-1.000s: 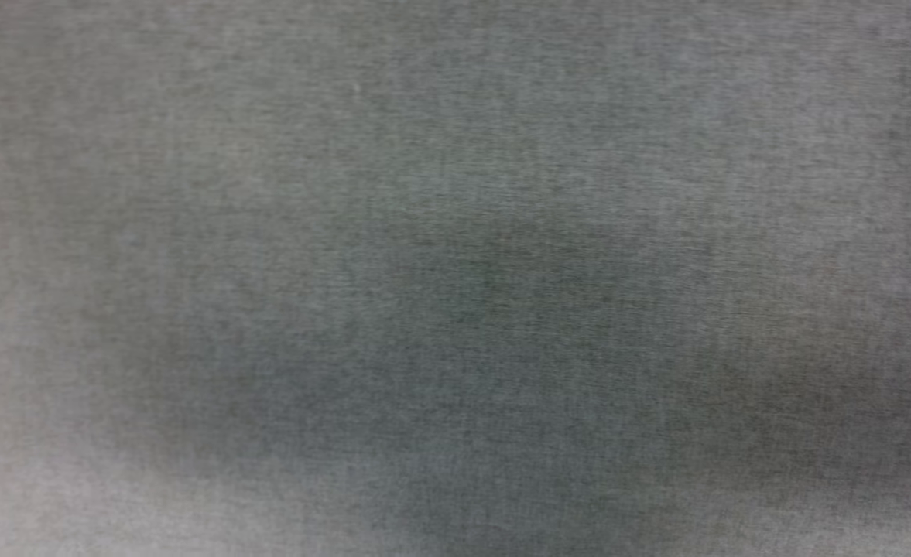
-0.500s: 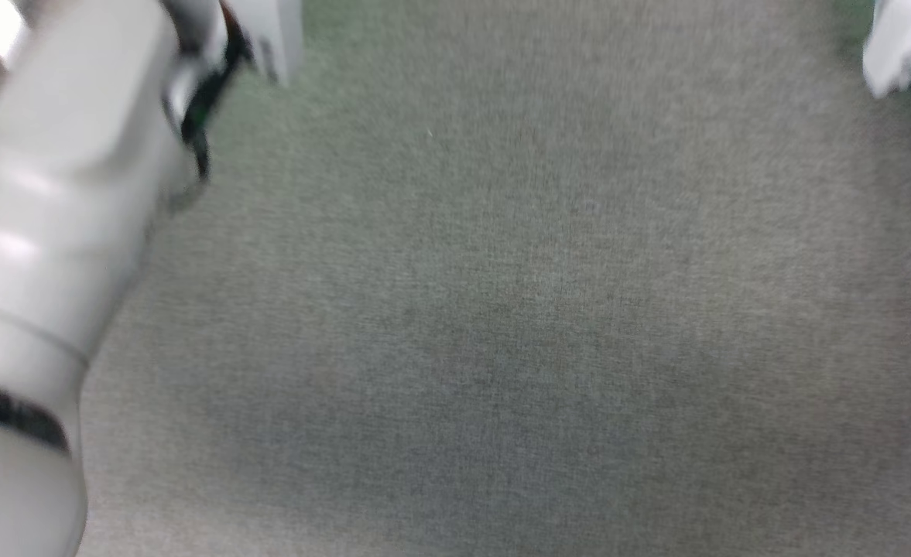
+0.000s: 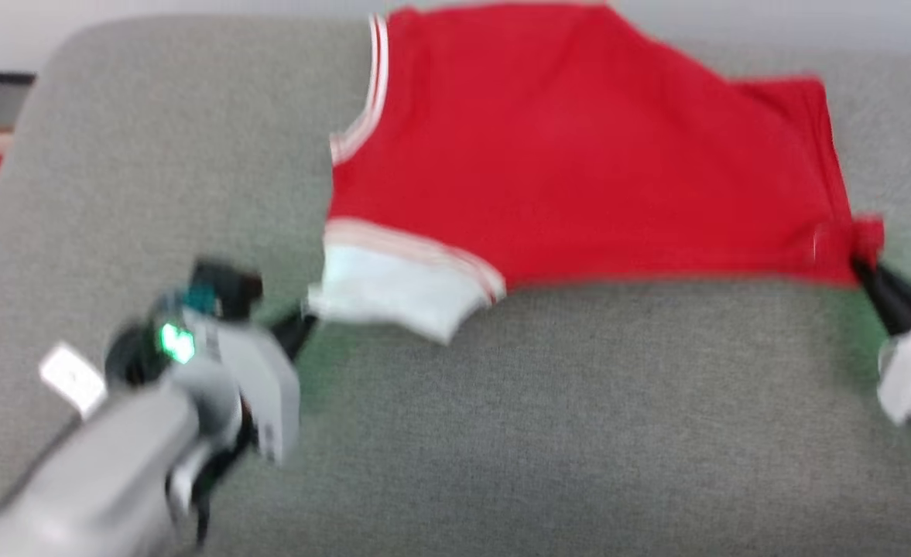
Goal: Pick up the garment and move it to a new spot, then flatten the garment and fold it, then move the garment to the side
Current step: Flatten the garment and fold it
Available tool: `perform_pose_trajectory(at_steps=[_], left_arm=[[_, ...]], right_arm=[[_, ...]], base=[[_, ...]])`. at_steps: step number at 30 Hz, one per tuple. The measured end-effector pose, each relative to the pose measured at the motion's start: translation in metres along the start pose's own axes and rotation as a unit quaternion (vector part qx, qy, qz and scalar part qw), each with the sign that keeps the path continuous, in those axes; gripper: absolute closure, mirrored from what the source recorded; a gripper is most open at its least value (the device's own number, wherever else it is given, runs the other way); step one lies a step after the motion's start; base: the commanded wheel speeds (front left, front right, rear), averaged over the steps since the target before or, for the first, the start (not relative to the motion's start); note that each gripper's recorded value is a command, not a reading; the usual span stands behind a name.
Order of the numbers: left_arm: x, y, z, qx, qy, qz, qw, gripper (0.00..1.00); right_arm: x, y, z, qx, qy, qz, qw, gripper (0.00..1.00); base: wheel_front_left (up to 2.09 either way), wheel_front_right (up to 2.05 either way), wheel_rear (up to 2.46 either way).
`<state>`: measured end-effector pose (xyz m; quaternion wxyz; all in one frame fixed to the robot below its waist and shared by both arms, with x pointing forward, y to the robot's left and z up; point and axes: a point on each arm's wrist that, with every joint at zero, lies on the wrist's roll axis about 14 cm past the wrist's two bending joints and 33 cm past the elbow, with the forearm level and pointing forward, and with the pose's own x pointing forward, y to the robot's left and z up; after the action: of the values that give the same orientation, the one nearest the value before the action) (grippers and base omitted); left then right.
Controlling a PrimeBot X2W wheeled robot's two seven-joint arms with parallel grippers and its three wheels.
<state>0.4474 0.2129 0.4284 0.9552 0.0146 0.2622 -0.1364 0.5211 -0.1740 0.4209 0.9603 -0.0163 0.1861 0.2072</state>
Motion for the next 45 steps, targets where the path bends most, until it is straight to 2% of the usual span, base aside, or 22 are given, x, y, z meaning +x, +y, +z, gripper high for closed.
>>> perform_pose_trajectory(at_steps=[5, 12, 22, 28, 36, 39, 45], left_arm=[[-0.052, -0.030, -0.041, -0.060, 0.047, 0.006, 0.997, 1.00], [-0.113, -0.053, -0.094, -0.132, 0.123, 0.043, 0.983, 1.00], [-0.152, -0.060, -0.122, -0.191, 0.172, 0.079, 0.963, 1.00], [-0.159, -0.051, -0.121, -0.192, 0.178, 0.097, 0.960, 1.00], [-0.154, -0.052, -0.107, -0.177, 0.178, 0.087, 0.964, 1.00], [-0.150, -0.046, -0.092, -0.154, 0.163, 0.088, 0.970, 1.00], [-0.136, -0.031, -0.040, -0.071, 0.101, 0.081, 0.989, 1.00]], right_arm=[[-0.042, 0.004, -0.030, 0.012, 0.027, -0.004, 1.000, 1.00], [-0.088, 0.039, -0.074, 0.059, 0.093, 0.031, 0.993, 1.00], [-0.139, 0.064, -0.112, 0.151, 0.170, 0.048, 0.973, 1.00], [-0.165, 0.078, -0.129, 0.184, 0.219, 0.056, 0.957, 1.00], [-0.184, 0.093, -0.136, 0.221, 0.258, 0.062, 0.938, 1.00], [-0.182, 0.090, -0.127, 0.225, 0.245, 0.055, 0.941, 1.00], [-0.171, 0.077, -0.100, 0.205, 0.214, 0.041, 0.954, 1.00]], base=[[0.00, 0.00, 0.00], [0.00, 0.00, 0.00], [0.00, 0.00, 0.00], [0.00, 0.00, 0.00], [0.00, 0.00, 0.00], [0.00, 0.00, 0.00], [0.00, 0.00, 0.00]])
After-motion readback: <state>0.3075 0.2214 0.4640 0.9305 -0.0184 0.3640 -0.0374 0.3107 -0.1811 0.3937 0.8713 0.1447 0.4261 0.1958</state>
